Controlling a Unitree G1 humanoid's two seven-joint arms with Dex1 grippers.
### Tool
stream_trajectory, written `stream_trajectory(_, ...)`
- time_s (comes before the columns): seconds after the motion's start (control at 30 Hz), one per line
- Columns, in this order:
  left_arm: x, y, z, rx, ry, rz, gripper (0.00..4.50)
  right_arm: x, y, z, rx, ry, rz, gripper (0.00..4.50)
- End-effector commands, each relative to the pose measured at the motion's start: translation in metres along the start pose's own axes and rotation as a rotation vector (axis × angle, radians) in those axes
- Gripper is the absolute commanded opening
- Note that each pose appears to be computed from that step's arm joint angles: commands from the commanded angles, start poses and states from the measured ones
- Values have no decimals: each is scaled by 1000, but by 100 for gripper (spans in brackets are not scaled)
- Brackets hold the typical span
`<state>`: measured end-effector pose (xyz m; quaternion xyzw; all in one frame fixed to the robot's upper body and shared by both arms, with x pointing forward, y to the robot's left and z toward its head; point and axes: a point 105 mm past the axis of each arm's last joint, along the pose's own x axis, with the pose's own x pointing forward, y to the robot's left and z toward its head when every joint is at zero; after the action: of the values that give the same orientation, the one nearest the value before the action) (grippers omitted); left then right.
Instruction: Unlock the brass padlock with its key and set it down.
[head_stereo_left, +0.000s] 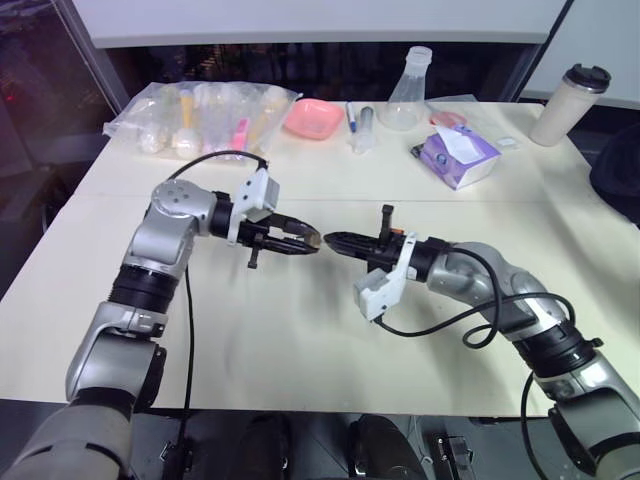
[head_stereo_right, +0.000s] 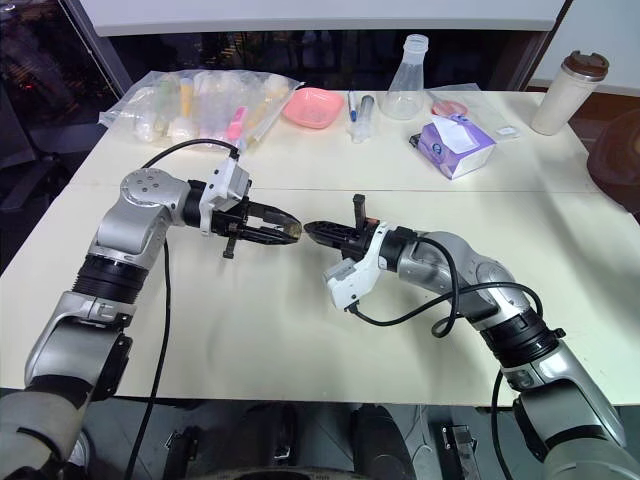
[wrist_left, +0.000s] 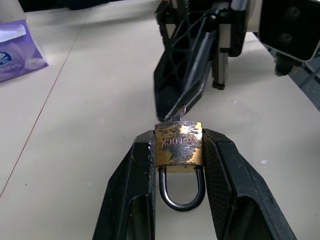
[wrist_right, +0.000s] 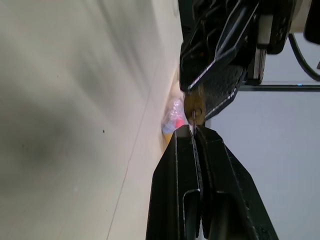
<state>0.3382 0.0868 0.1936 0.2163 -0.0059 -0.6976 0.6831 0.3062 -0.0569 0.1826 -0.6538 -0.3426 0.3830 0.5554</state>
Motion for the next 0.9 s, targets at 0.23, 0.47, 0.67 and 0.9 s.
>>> stream_trajectory(0.23,-1,1,9,60,-13,4,73,-2,-13,5,-6,-18,-34,6)
stream_trajectory(0.47,0,-5,9,68,-7,-26,73,-2,-13,3,-11,-14,-29,6)
stream_trajectory(0.67,1,-4,10,72,-7,-18,73,-3,-12,4,-1,-18,-23,6)
stream_trajectory(0.9,3,-1,13,94,-16,5,73,-3,-11,10,64,-38,-6,6)
